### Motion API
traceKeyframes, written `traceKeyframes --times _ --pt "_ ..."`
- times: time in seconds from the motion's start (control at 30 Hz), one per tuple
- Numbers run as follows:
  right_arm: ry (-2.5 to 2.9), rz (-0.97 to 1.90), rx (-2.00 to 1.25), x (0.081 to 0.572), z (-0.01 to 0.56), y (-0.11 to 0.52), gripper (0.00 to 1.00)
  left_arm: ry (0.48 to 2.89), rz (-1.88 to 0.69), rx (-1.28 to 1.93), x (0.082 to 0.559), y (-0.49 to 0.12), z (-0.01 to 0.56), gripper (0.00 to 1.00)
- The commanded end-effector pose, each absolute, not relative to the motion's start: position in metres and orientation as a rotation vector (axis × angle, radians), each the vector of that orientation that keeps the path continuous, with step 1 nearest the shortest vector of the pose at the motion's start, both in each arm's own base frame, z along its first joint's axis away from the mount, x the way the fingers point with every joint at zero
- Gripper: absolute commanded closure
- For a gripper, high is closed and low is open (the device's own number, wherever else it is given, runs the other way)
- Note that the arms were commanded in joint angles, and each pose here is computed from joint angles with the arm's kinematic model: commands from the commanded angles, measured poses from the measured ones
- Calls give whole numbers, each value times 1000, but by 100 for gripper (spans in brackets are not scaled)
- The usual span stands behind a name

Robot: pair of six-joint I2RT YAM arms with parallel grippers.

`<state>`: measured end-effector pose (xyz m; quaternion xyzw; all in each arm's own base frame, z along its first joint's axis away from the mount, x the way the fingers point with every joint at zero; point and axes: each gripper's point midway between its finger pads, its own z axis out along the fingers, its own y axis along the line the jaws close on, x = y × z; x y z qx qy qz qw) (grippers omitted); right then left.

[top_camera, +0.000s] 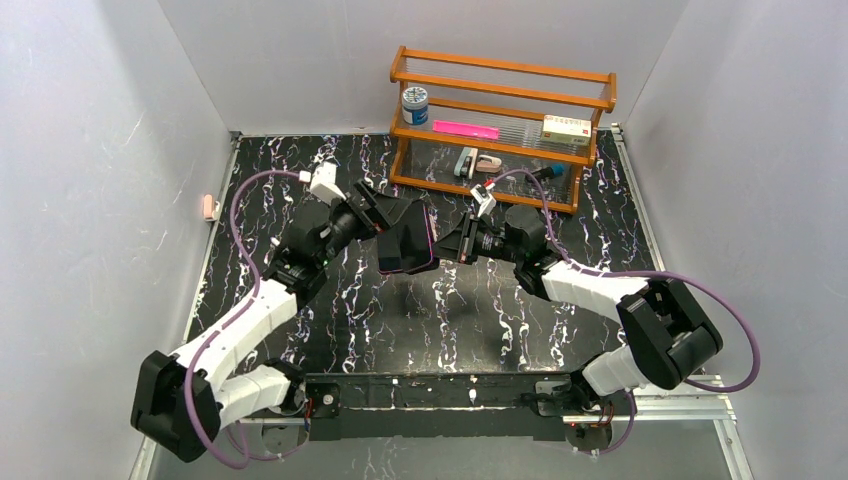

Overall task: Take the phone out of the phone case
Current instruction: Remove the phone case from the phone.

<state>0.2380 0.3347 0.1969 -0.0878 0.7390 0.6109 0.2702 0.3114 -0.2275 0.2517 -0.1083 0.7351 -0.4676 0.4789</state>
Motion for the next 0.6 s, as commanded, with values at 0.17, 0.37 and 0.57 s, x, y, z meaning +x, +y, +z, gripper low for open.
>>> traceKeyframes --times 0.17,0.37,0.57 --pt "1986 1632 -162 255 210 341 99 2043 -476 138 290 -225 216 2" --pt "2012 1613 -115 259 205 341 99 2025 -266 305 275 -240 218 2" --pt "2025 1618 -94 260 204 341 99 1997 -85 420 263 -251 218 8"
